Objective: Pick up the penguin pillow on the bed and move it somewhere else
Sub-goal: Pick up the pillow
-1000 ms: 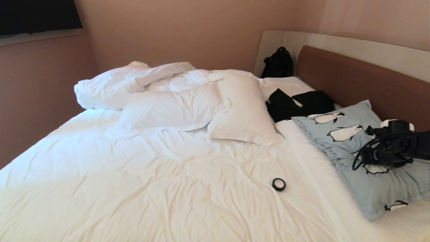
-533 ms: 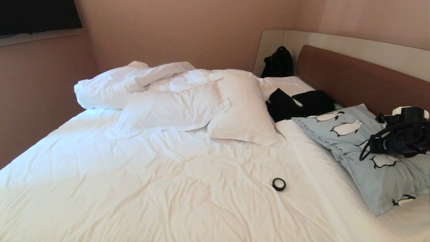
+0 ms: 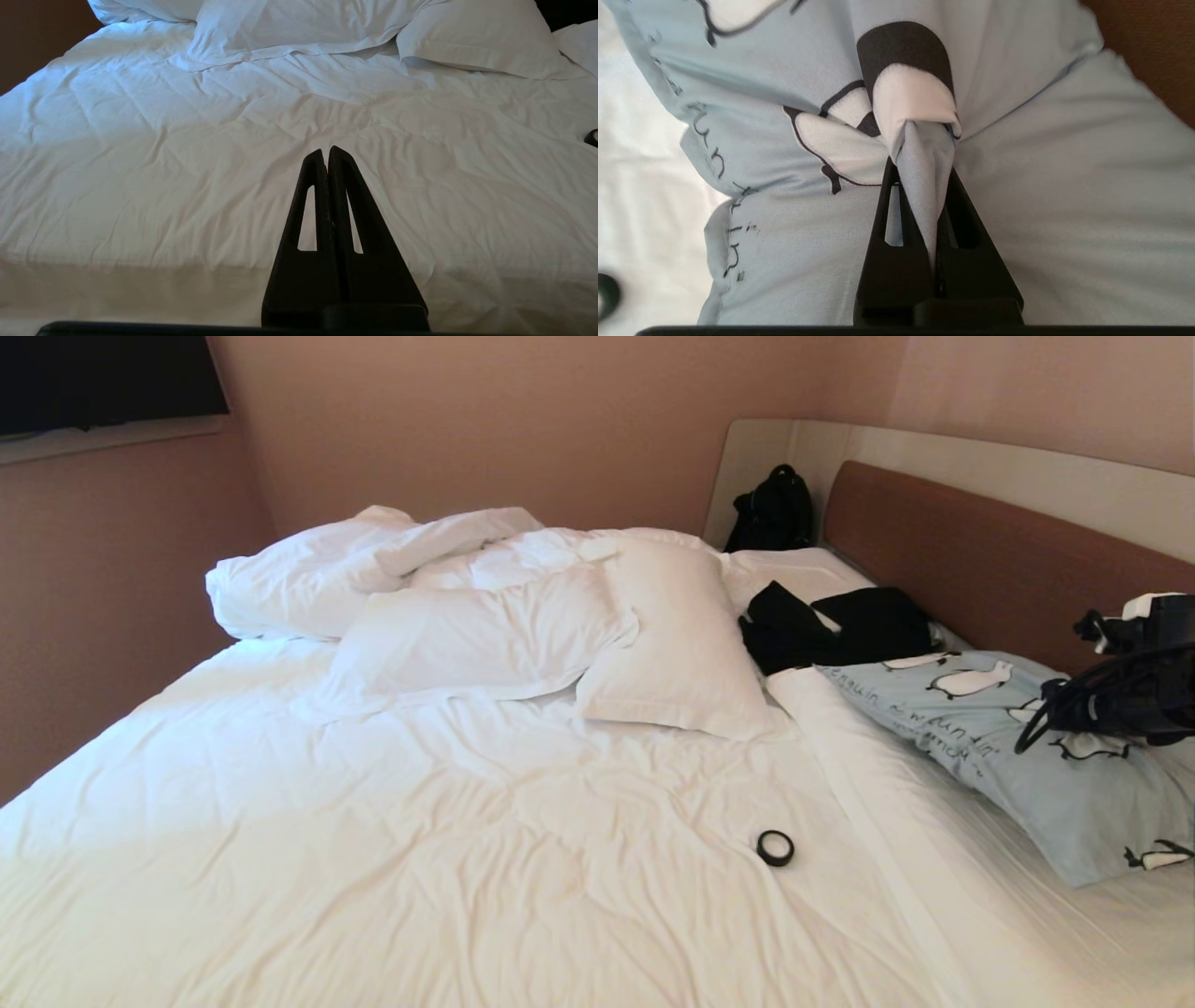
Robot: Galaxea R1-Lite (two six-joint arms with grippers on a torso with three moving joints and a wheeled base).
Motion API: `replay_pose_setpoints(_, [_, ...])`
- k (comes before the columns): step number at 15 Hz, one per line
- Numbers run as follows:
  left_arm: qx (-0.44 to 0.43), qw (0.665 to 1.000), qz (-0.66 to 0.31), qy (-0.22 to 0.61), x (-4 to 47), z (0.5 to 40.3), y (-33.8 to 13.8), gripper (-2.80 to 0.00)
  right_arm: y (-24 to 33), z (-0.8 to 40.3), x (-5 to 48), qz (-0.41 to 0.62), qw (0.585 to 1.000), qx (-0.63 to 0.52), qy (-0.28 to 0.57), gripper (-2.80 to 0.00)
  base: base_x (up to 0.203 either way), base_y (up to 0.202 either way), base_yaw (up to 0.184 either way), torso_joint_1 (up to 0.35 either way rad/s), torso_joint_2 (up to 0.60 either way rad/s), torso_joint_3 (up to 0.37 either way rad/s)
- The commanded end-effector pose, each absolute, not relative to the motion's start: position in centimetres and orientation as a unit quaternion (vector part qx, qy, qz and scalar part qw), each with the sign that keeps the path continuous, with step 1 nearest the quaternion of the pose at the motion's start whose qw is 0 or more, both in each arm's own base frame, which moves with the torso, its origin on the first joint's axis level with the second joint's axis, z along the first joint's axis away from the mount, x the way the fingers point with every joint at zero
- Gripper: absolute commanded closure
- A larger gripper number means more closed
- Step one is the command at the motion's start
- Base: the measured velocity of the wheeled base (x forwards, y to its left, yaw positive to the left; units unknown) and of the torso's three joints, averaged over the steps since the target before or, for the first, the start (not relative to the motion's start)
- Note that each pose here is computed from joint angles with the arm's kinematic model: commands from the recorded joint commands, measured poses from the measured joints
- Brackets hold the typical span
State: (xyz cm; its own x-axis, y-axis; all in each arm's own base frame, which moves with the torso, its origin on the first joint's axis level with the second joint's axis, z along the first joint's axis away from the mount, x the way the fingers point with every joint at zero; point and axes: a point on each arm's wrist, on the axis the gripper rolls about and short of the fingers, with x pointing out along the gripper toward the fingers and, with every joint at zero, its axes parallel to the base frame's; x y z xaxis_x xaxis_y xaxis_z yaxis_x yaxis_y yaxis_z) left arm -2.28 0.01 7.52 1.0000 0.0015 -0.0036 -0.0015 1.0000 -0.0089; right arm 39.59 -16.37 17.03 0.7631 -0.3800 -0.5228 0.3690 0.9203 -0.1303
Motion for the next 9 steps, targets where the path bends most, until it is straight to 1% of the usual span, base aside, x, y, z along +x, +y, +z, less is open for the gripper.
replay_pose_setpoints(1, [-0.005,1.0,0.001,0.002,-2.3,7.5,0.0,0.0,-15.7,18.9,38.8,-0.2,0.945,-0.009,0.259,0.0,0.0,0.0,0.0,0.0,0.0,0.0])
replay_pose_setpoints(9, [-0.005,1.0,0.001,0.002,-2.3,7.5,0.0,0.0,-12.0,23.8,35.8,-0.182,0.962,0.002,0.203,0.0,0.0,0.0,0.0,0.0,0.0,0.0])
